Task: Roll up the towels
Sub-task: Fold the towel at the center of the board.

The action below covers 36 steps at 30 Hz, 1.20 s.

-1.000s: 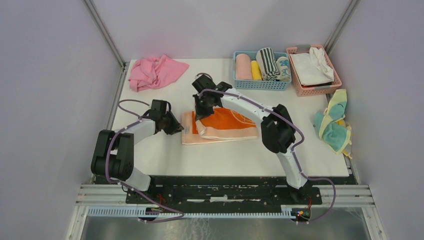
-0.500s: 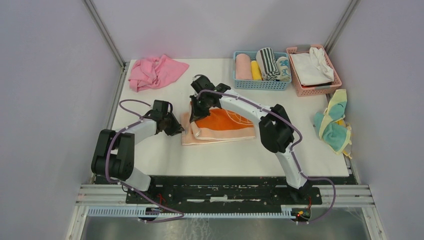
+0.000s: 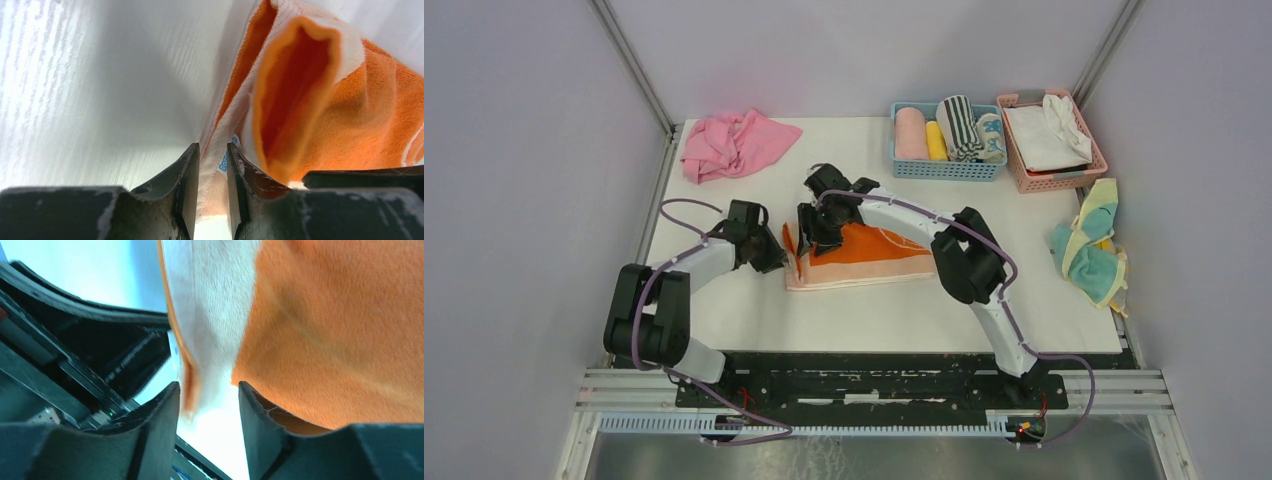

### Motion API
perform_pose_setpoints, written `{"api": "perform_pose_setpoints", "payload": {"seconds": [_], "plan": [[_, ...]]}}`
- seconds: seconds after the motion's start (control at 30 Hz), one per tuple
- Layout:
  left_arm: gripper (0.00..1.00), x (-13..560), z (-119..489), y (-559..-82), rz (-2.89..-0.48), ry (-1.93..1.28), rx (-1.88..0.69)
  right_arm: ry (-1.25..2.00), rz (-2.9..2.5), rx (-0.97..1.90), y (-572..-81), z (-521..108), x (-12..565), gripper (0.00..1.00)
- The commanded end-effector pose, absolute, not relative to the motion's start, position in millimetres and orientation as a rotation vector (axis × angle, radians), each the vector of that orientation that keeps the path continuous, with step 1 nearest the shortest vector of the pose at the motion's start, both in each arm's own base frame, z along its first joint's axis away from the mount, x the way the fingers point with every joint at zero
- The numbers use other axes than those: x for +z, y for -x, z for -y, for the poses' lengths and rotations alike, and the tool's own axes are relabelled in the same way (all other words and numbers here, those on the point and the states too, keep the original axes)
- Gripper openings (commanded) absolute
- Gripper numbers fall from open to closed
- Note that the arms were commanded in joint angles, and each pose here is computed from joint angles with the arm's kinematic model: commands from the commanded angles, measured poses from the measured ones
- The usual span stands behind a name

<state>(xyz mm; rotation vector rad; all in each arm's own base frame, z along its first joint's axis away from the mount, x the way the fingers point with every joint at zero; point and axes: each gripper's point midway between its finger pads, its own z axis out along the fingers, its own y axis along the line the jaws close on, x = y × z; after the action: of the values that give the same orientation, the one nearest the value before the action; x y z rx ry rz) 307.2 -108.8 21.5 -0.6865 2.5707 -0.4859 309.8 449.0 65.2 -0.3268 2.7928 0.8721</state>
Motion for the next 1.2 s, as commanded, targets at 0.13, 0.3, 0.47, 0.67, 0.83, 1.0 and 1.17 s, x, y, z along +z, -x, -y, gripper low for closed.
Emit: {"api": "perform_pose_setpoints", "payload": {"seconds": [0.13,0.3,0.47,0.67,0.83,1.0,1.17], "plan": [[0.45,62,84,-298,-2.477,0.634,-0.345,0.404,-2.561,0.845,-317,-378,152,0.65],[0.51,103,89,-294,-2.391,0.587,-0.392,0.225,-2.538,0.882,-334,-293,139,0.67],[0.51,139,138,-295,-2.342,0.481,-0.559,0.08,-2.516,0.932,-344,-247,121,0.68],[0.46,127,185,-300,-2.375,0.395,-0.688,-0.082,-2.499,1.018,-349,-215,96,0.67],[0.35,67,172,-294,-2.472,0.498,-0.663,-0.195,-2.535,1.075,-340,-202,60,0.67],[0.28,12,121,-268,-2.533,0.721,-0.59,-0.292,-2.547,1.077,-332,-185,38,0.66],[0.28,0,92,-255,-2.518,0.862,-0.595,-0.294,-2.489,1.123,-340,-179,54,0.67]]}}
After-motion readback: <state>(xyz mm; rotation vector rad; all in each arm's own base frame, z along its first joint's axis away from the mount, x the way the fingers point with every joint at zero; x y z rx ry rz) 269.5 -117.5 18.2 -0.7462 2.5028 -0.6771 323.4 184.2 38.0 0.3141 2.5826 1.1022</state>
